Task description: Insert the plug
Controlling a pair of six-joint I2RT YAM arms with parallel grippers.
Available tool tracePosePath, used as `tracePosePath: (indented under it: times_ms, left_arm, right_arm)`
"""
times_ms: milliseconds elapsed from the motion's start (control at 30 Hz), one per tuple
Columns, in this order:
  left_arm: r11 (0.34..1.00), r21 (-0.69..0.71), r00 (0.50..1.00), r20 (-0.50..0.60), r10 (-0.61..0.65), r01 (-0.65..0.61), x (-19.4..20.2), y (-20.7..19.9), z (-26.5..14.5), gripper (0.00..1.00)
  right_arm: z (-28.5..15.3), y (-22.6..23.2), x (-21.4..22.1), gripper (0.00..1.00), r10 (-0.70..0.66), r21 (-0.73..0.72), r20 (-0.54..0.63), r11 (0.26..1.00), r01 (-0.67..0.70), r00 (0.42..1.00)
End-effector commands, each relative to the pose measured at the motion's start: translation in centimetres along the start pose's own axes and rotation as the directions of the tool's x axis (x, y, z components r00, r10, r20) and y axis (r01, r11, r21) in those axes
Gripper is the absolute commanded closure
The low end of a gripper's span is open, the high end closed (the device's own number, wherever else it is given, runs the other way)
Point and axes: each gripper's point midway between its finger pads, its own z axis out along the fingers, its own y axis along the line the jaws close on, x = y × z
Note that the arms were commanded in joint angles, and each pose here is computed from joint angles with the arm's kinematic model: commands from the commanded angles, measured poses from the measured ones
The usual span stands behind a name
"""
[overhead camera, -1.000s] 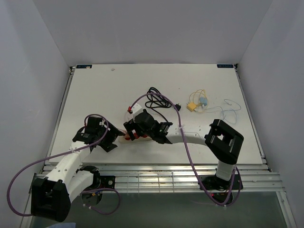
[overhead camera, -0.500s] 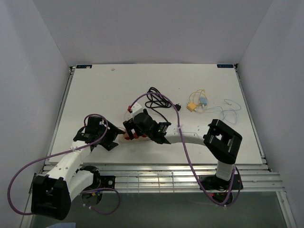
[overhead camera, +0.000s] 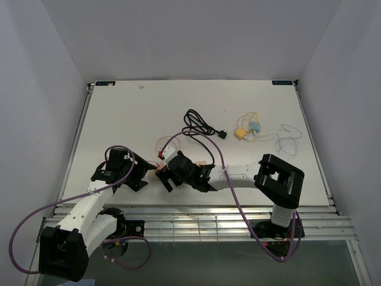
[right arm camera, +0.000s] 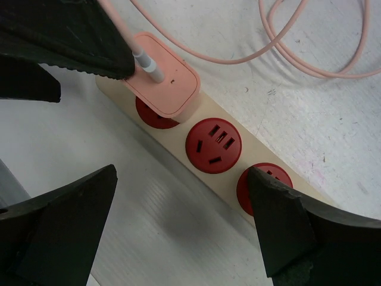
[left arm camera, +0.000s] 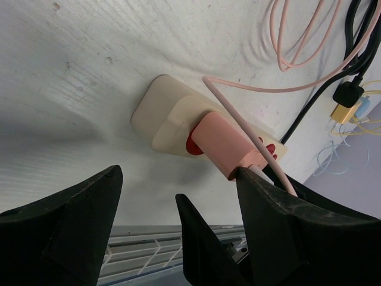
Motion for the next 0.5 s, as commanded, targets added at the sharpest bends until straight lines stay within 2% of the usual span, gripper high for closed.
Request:
tracePosePath:
  times_ms: [0, 133, 267, 467]
  left_arm:
    - [0.951, -0.309, 0.999, -0.043, -0.014, 0.0, 2.0, 7.8, -0.6, 0.13]
    - [0.946, -0.324, 1.0, -0.013, -0.001, -0.004, 1.3, 7.1, -1.8, 0.09]
    - [0.961, -0.276, 0.999, 0.0, 0.034, -0.032, 0.6, 5.1, -2.8, 0.02]
    - [0.973, -0.198, 0.992, 0.034, 0.125, -0.116, -0.6, 1.6, -5.7, 0.02]
  right_arm:
    - [0.2, 0.5, 6.0, 0.05, -0.037, -0.041, -0.186, 0.999, 0.029, 0.982]
    - [0.1, 0.2, 3.3, 0.06, -0.037, -0.011, -0.127, 0.999, 0.036, 0.991]
    - [-1.1, 0.0, -1.5, 0.09, -0.044, 0.012, -0.022, 0.999, 0.045, 0.999]
    - [-6.2, -2.6, -9.6, 0.1, 0.037, 0.06, 0.169, 0.997, -0.048, 0.985]
